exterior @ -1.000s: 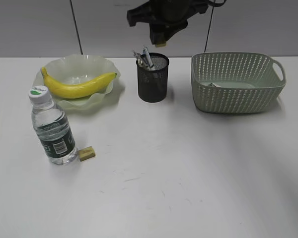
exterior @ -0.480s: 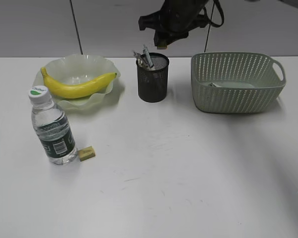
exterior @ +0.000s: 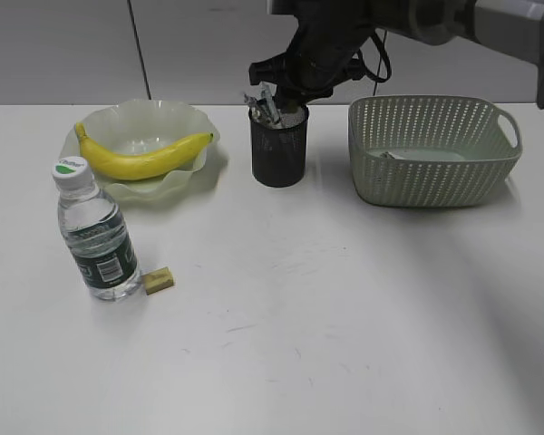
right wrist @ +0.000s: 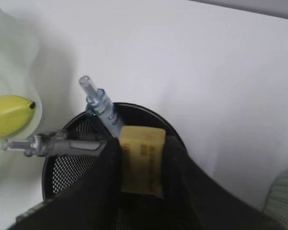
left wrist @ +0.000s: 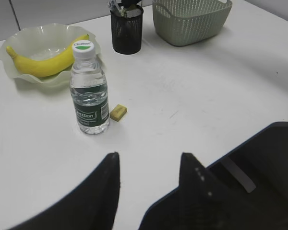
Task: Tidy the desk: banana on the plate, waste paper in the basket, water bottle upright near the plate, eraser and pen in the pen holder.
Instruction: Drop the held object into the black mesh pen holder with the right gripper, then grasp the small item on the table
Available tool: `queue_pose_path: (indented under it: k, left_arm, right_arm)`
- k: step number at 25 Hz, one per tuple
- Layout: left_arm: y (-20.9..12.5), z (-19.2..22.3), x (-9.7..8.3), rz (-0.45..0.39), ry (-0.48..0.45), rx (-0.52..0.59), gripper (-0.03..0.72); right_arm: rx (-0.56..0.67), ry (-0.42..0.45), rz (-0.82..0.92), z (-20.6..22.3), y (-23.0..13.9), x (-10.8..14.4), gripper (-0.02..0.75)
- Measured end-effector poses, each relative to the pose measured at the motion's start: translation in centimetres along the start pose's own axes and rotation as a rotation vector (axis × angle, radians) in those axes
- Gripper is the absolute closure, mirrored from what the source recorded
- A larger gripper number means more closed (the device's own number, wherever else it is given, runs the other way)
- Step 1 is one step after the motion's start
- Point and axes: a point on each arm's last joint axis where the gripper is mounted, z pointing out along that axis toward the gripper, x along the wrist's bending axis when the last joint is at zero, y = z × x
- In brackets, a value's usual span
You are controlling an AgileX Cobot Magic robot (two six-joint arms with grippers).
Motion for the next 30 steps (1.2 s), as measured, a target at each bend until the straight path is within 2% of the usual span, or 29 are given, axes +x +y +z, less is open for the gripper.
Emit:
queue_pose_path:
  k: [2,7,10,15,23,26,30]
  left_arm:
    - [0.0,0.0,0.0,0.000,0.000,0.000,0.379]
    - [0.0,0.0,0.0,0.000,0.000,0.000,0.379]
    - [0.0,0.0,0.0,0.000,0.000,0.000,0.379]
    - [0.0,0.0,0.0,0.000,0.000,0.000,0.379]
    - [0.0,0.0,0.0,0.000,0.000,0.000,0.379]
    - [0.0,0.0,0.0,0.000,0.001,0.000,0.379]
    - [0.0,0.0,0.0,0.000,0.001,0.000,0.379]
  right_arm:
    - [0.000,0.006,0.007,0.0,0.0,0.1,0.480]
    - [0.038,0.031,0.034,-0.2,-0.3,0.3,0.275]
    - [0.080,0.030,0.011,-0.9,-0.4,0.4,0.221]
    - [0.108,-0.031,-0.057,-4.2,0.6,0.1,0.206]
    - [0.206,-0.107,-0.174,-12.5,1.7,-0.1,0.205]
    - [0.190,-0.093,-0.192,-15.3,2.1,0.2,0.205]
    - [0.143,-0.021,-0.228,-20.0,2.0,1.0,0.205]
